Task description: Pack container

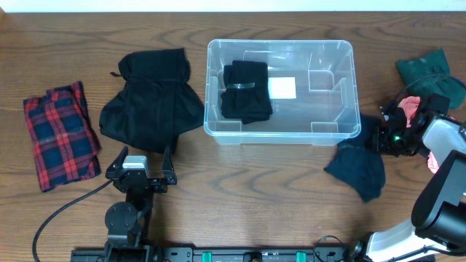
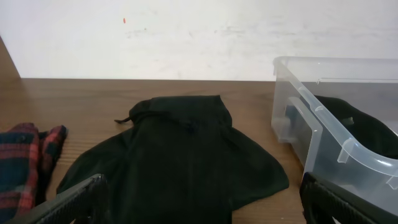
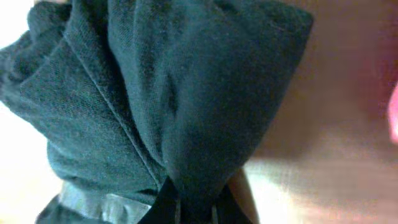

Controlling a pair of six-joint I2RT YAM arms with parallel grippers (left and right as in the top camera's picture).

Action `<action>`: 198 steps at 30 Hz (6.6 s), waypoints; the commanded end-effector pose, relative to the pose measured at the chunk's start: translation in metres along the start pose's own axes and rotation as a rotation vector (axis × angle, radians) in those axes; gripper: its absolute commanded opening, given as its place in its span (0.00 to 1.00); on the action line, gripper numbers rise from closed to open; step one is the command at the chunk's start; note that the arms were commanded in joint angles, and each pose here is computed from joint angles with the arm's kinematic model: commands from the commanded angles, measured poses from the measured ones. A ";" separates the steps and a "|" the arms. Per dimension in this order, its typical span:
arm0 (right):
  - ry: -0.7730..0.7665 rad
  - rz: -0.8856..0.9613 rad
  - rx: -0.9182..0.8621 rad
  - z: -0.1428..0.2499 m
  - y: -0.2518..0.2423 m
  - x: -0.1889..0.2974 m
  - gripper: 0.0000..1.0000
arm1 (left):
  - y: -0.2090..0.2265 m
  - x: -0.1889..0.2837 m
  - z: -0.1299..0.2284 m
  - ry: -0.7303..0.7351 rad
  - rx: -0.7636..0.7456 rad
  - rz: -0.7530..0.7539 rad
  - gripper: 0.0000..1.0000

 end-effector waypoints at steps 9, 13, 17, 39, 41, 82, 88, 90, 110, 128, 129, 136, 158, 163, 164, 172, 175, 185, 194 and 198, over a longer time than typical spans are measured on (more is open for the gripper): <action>-0.035 -0.137 -0.116 -0.054 0.042 0.101 0.01 | 0.000 -0.001 0.012 0.052 -0.009 -0.017 0.98; -0.051 -0.192 -0.092 -0.061 0.063 0.134 0.01 | 0.000 -0.001 0.012 0.052 -0.009 -0.017 0.98; -0.086 -0.251 -0.013 -0.065 0.095 0.154 0.01 | 0.000 -0.001 0.012 0.052 -0.009 -0.017 0.98; -0.420 -0.365 0.223 -0.070 0.304 0.148 0.01 | 0.000 -0.001 0.012 0.052 -0.009 -0.017 0.98; -0.417 -0.356 0.181 -0.066 0.315 0.142 0.01 | 0.000 -0.001 0.012 0.052 -0.009 -0.017 0.98; -0.163 -0.058 0.047 -0.063 0.280 0.013 0.01 | 0.000 -0.001 0.012 0.052 -0.009 -0.017 0.98; -0.175 -0.063 0.086 -0.063 0.278 0.003 0.01 | 0.000 -0.001 0.012 0.052 -0.009 -0.017 0.98; -0.186 -0.067 0.110 -0.063 0.277 0.000 0.01 | 0.000 -0.001 0.012 0.052 -0.009 -0.017 0.98; -0.321 0.188 0.274 -0.070 0.254 -0.014 0.70 | 0.000 -0.001 0.012 0.052 -0.009 -0.017 0.98; -0.294 0.230 0.384 -0.070 0.249 -0.012 0.18 | 0.000 -0.001 0.012 0.052 -0.009 -0.017 0.98; -0.292 0.241 0.356 -0.070 0.247 -0.012 0.06 | 0.000 -0.001 0.012 0.052 -0.009 -0.017 0.98; -0.256 0.269 0.226 -0.064 0.227 -0.026 0.01 | 0.000 -0.001 0.012 0.052 -0.009 -0.017 0.98; -0.189 0.121 0.252 -0.052 0.230 -0.075 0.01 | 0.000 -0.001 0.012 0.052 -0.009 -0.017 0.98; -0.173 0.005 0.330 -0.052 0.240 -0.075 0.01 | 0.000 -0.001 0.012 0.052 -0.009 -0.017 0.98; -0.175 -0.002 0.335 -0.053 0.241 -0.075 0.01 | 0.000 -0.001 0.012 0.052 -0.009 -0.017 0.98; -0.202 -0.008 0.391 -0.056 0.245 -0.064 0.01 | 0.000 -0.001 0.012 0.052 -0.009 -0.017 0.98; -0.266 -0.034 0.402 -0.061 0.256 -0.033 0.01 | 0.000 -0.001 0.012 0.052 -0.009 -0.017 0.98; -0.605 0.067 0.325 -0.048 0.251 0.112 0.06 | 0.000 -0.001 0.012 0.052 -0.009 -0.017 0.98; -0.644 0.360 -0.095 -0.039 0.148 0.173 0.08 | 0.000 -0.001 0.012 0.052 -0.009 -0.017 0.98; -0.574 0.452 -0.344 -0.036 0.084 0.180 0.15 | 0.000 -0.001 0.012 0.052 -0.009 -0.017 0.98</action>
Point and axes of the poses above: each gripper's point midway between its finger pads, its own x axis back along the fingers, its own y axis along the line the jaws close on, z = x × y, the point moved 10 cm from there along x, back along the fingers, and after that the axes turned 10 degrees about -x, right-handed, at the moved point
